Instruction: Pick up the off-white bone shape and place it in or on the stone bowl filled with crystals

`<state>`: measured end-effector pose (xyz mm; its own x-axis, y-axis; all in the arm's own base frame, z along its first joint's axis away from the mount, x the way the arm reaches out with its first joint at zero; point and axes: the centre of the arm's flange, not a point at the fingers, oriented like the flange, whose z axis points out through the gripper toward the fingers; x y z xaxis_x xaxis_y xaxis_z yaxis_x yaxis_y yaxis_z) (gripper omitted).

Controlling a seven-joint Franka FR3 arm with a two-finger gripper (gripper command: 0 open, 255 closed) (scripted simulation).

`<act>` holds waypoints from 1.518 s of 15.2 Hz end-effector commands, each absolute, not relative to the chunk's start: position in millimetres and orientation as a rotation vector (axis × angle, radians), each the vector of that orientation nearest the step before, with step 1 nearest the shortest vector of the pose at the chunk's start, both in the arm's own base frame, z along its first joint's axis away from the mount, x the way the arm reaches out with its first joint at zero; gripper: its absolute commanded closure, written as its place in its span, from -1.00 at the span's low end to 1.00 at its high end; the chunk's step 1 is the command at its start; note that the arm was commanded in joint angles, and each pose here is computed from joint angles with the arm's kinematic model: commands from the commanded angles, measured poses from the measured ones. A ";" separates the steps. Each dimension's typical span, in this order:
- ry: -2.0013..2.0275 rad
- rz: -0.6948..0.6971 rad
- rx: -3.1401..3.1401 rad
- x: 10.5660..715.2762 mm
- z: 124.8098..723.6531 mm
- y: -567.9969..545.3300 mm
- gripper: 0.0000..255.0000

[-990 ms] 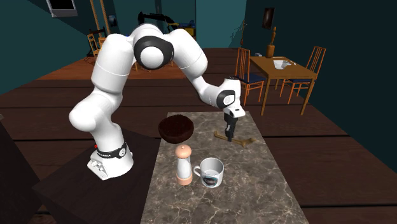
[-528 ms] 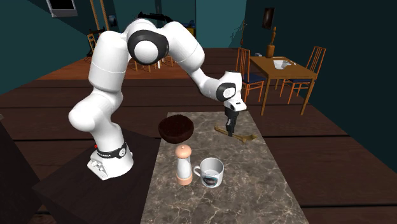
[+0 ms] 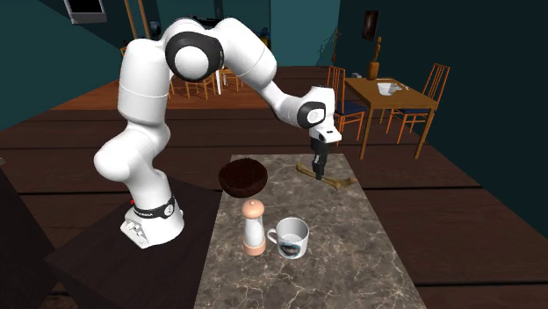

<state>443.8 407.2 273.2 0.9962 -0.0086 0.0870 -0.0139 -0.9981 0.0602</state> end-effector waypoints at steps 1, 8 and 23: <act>-0.017 0.134 3.078 444.0 284.4 406.9 1.00; -0.017 0.134 3.078 444.0 321.3 406.9 1.00; -0.017 0.134 3.078 353.4 361.0 388.9 1.00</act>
